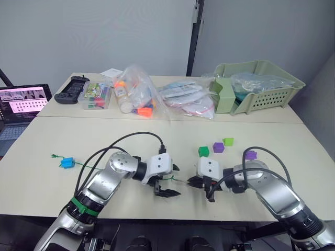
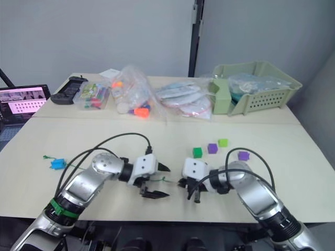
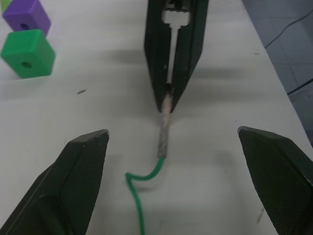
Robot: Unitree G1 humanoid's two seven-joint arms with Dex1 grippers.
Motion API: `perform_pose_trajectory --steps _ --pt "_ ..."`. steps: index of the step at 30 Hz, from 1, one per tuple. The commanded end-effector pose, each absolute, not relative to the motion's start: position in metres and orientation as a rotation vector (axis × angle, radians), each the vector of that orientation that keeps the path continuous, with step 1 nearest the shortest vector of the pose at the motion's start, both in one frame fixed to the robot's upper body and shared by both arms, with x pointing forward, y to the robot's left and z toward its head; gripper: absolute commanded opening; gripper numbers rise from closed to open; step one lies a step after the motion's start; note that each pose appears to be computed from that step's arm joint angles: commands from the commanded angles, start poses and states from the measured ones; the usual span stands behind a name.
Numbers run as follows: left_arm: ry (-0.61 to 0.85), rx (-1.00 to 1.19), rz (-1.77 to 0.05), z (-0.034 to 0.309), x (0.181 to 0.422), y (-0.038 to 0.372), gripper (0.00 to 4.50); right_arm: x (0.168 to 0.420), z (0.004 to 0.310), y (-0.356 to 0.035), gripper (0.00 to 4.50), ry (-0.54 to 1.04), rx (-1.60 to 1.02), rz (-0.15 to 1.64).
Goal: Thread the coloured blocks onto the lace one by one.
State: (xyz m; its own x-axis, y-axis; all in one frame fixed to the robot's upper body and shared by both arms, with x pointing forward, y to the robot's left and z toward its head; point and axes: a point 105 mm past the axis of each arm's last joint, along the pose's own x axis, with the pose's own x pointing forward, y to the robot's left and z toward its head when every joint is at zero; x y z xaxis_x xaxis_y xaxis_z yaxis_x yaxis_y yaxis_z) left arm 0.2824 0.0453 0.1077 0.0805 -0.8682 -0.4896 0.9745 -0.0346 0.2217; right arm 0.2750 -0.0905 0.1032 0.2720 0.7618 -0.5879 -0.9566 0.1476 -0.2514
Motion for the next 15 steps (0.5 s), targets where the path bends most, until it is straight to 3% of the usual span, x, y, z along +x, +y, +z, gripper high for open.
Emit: perform_pose_trajectory --steps 1,4,5,13,14,15 --pt "0.208 0.656 -1.504 0.1092 0.287 0.041 4.45 0.2765 0.1112 -0.0852 0.0 0.322 -0.672 1.278" --pt "0.203 0.648 -1.51 0.109 0.2886 0.0372 4.45 0.276 0.1112 -0.0824 0.0 0.32 -0.677 1.29" --pt "0.203 0.649 -1.514 0.1088 0.2886 0.0365 3.91 0.2759 0.1113 -0.0817 0.0 0.319 -0.678 1.292" --pt "0.214 0.655 -1.511 0.1064 0.2912 0.037 1.35 0.2755 0.1115 -0.0799 0.0 0.317 -0.68 1.298" --pt "0.215 0.656 -1.51 0.1062 0.2917 0.037 1.35 0.2754 0.1114 -0.0801 0.0 0.317 -0.68 1.298" --pt "0.217 0.658 -1.508 0.1058 0.2926 0.0371 0.71 0.2753 0.1114 -0.0802 0.0 0.317 -0.679 1.299"
